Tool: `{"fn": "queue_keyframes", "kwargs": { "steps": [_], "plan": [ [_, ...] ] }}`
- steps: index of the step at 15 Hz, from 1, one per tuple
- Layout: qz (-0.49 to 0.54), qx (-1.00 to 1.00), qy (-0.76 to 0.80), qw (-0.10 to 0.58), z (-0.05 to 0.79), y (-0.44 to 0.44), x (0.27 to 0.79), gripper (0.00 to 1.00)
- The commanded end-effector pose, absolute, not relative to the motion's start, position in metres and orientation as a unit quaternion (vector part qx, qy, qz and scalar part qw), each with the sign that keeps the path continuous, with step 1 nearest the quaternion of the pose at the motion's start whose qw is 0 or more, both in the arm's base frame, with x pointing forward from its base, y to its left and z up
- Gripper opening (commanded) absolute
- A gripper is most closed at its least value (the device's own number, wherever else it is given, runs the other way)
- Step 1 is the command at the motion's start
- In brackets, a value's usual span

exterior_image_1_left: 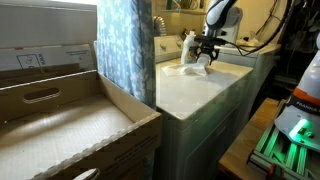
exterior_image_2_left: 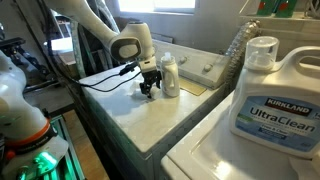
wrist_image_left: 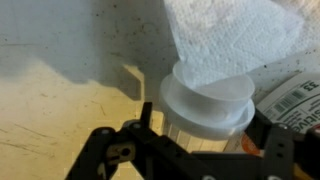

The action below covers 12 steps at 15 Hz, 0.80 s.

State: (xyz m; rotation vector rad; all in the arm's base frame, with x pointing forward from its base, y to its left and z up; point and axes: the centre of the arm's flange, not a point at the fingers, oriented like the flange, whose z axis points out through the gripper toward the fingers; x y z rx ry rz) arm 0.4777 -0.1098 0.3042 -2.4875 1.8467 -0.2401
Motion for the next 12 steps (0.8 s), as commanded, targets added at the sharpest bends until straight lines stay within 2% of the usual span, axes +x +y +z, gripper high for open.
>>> {"fn": "queue_keyframes", "kwargs": {
  "steps": [1,2,5,9,12],
  "plan": [
    [-0.063,-0.805,0.590,0.016,0.296,-0.110,0.479,0.65],
    [-0.059,-0.807,0.587,0.013,0.295,-0.108,0.481,0.62],
    [-0.050,-0.814,0.579,-0.003,0.298,-0.104,0.482,0.38],
    [-0.040,-0.821,0.568,-0.036,0.307,-0.104,0.481,0.38],
    [-0.041,-0.833,0.545,-0.087,0.323,-0.106,0.478,0.38]
  ]
}}
